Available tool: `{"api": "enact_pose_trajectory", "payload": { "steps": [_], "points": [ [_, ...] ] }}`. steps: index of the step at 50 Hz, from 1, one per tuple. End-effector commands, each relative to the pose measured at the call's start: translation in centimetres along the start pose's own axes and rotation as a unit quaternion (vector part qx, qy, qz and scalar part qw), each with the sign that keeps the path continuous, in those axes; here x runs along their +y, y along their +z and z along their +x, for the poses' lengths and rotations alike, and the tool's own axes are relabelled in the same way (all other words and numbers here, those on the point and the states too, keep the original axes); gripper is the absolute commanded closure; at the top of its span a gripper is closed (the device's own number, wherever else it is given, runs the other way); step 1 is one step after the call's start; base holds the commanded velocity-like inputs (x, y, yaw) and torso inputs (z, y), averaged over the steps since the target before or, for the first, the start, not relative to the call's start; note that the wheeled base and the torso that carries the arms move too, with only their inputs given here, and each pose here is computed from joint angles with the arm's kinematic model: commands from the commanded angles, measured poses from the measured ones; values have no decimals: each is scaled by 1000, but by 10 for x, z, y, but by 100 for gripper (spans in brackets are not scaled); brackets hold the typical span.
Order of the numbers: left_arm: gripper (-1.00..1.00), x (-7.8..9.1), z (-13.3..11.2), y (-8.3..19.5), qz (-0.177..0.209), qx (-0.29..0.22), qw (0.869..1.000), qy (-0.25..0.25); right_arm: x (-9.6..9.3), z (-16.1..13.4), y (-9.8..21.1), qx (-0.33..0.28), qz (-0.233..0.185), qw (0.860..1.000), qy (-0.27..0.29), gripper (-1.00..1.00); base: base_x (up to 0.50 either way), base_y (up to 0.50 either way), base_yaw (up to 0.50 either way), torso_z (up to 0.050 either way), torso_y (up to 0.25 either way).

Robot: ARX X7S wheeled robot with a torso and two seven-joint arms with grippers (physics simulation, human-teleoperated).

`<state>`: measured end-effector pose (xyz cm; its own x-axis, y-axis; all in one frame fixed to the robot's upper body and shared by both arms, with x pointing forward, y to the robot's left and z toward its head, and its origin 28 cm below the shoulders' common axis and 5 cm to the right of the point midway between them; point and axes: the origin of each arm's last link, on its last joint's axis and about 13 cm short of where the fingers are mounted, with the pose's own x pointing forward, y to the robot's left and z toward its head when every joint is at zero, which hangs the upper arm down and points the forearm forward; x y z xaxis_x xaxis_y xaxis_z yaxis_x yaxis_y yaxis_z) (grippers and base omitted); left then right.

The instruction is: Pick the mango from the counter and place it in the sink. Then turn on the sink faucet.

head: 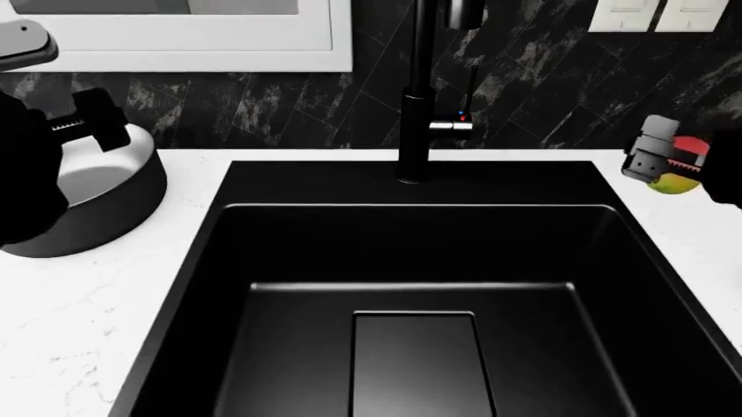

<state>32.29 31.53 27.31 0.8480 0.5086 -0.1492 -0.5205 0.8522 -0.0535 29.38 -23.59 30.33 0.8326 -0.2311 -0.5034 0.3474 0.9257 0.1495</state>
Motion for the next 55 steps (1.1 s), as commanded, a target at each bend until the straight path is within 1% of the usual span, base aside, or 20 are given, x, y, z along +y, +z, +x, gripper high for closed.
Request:
{"api": "enact_pose_trajectory", "payload": {
  "steps": [1,7,8,15,18,19,22,27,29,33,35,36,37,39,40,42,48,55],
  "points": [
    [-100,-2,1,-2,1,1,1000,-1,29,-3,-6,27,-62,997,47,100,0,0,0,0,0],
    [-100,-2,1,-1,1,1,1000,-2,45,4,-13,40,-93,993,56,100,0,0,0,0,0],
    [-100,-2,1,-1,1,1,1000,-2,45,4,-13,40,-93,993,56,100,0,0,0,0,0],
    [-100,-1,1,-1,-1,2,1000,-2,66,6,-16,44,-139,987,62,100,0,0,0,0,0],
    [-100,-1,1,-1,-2,2,1000,-1,74,7,-21,51,-160,983,70,100,0,0,0,0,0],
    [-100,-1,1,-1,-2,2,1000,-1,77,7,-24,54,-173,980,76,100,0,0,0,0,0],
    [-100,-2,2,-1,-2,2,1000,-1,85,10,-26,54,-182,979,78,100,0,0,0,0,0],
    [-100,-3,1,0,-1,1,1000,-3,98,16,-36,67,-218,970,80,100,0,0,0,0,0],
    [-100,-3,2,-1,-1,1,1000,-2,106,23,-41,77,-225,968,86,100,0,0,0,0,0],
    [-100,-2,2,-2,-1,2,1000,-1,115,33,-54,90,-247,961,84,100,0,0,0,0,0],
    [-100,-3,3,-1,-2,2,1000,-1,118,34,-62,95,-263,956,86,100,0,0,0,0,0],
    [-100,-3,3,-1,-2,2,1000,-2,119,34,-63,98,-263,956,87,100,0,0,0,0,0],
    [-100,-4,2,-1,-1,2,1000,-3,120,35,-68,100,-274,953,87,100,0,0,0,0,0],
    [-100,-4,3,-2,-1,3,1000,-3,121,37,-75,107,-281,950,87,100,0,0,0,0,0],
    [-100,-4,3,-2,-1,3,1000,-2,121,37,-80,110,-293,946,88,100,0,0,0,0,0],
    [-100,-3,3,-2,-2,3,1000,-2,121,39,-81,114,-291,946,87,100,0,0,0,0,0],
    [-100,-4,3,-3,-2,3,1000,-3,125,38,-92,120,-309,939,96,100,0,0,0,0,1],
    [-100,-5,3,-3,-1,4,1000,-4,131,45,-113,134,-340,926,99,100,0,0,0,0,0]
  ]
}}
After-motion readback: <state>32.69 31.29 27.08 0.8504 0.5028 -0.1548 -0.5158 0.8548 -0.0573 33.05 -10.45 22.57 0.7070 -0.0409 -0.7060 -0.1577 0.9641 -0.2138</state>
